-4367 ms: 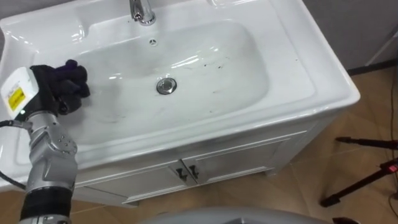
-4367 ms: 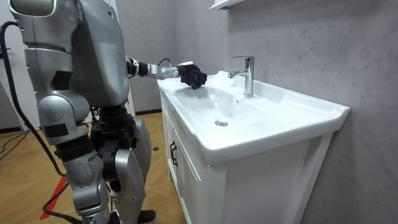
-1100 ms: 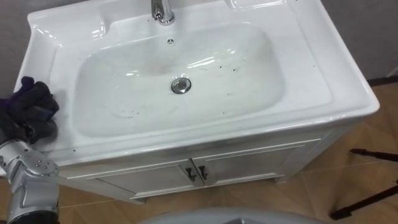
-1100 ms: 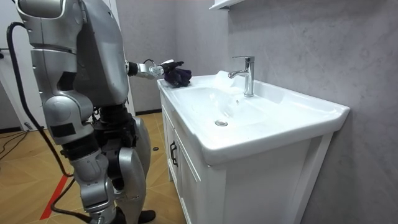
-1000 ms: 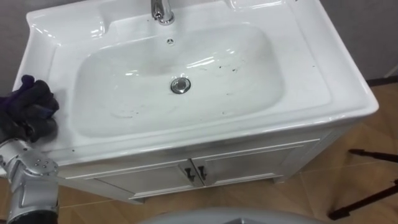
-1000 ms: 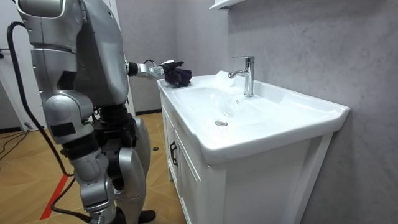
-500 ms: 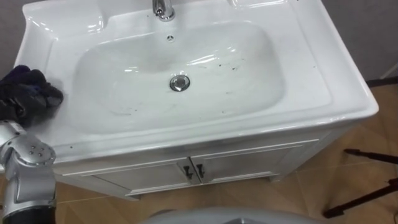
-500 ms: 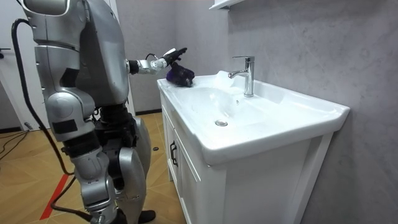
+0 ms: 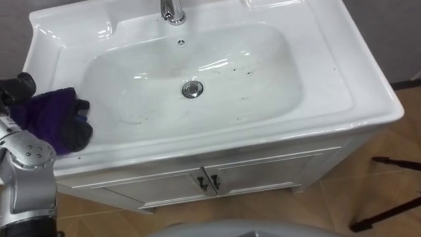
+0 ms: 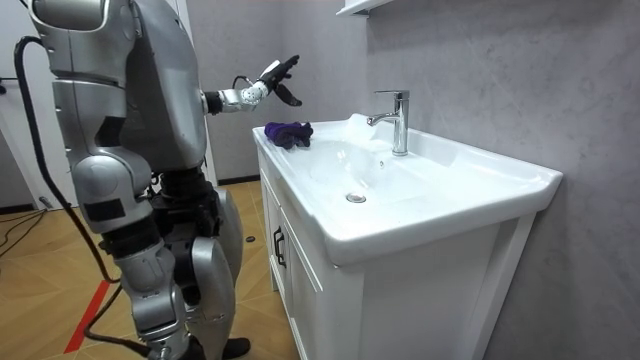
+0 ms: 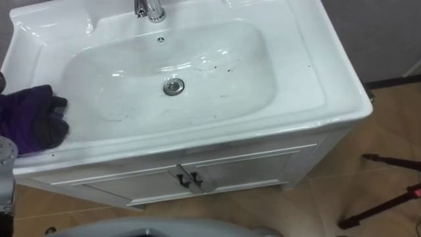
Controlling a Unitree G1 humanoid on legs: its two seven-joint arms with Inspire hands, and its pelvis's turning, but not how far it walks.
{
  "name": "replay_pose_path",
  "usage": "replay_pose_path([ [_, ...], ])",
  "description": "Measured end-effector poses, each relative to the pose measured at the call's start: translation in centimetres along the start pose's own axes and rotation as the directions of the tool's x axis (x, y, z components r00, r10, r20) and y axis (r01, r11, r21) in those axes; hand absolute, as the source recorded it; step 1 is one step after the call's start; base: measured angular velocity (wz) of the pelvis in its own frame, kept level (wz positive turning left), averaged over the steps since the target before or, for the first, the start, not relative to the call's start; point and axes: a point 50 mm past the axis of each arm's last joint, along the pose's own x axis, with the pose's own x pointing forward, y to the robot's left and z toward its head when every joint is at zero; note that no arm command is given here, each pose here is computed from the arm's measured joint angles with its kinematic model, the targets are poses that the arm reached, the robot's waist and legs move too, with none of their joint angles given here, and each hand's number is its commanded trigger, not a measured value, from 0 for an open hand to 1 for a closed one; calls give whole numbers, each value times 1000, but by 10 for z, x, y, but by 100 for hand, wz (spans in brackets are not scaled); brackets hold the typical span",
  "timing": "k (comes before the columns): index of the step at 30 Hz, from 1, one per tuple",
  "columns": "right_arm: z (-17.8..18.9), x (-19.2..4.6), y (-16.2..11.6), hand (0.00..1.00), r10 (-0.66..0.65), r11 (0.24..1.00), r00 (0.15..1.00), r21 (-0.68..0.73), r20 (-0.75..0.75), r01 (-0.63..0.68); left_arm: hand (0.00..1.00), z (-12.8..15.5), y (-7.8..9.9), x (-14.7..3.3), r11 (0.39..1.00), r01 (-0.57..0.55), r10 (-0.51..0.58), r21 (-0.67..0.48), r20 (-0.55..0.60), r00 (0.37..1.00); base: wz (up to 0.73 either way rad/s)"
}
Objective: Wipe basin
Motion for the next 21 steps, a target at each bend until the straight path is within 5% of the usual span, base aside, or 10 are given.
replay_pose_path([
  [11, -4, -1, 10, 0, 31, 1000, 1000, -3, -5, -31, 0, -12, 1, 0, 989, 1, -21, -148, -134, 991, 0],
  [21, -3, -1, 9, 0, 23, 999, 1000, -37, 1, -23, 0, -16, 27, 11, 963, -197, 168, -183, -162, 972, 0],
])
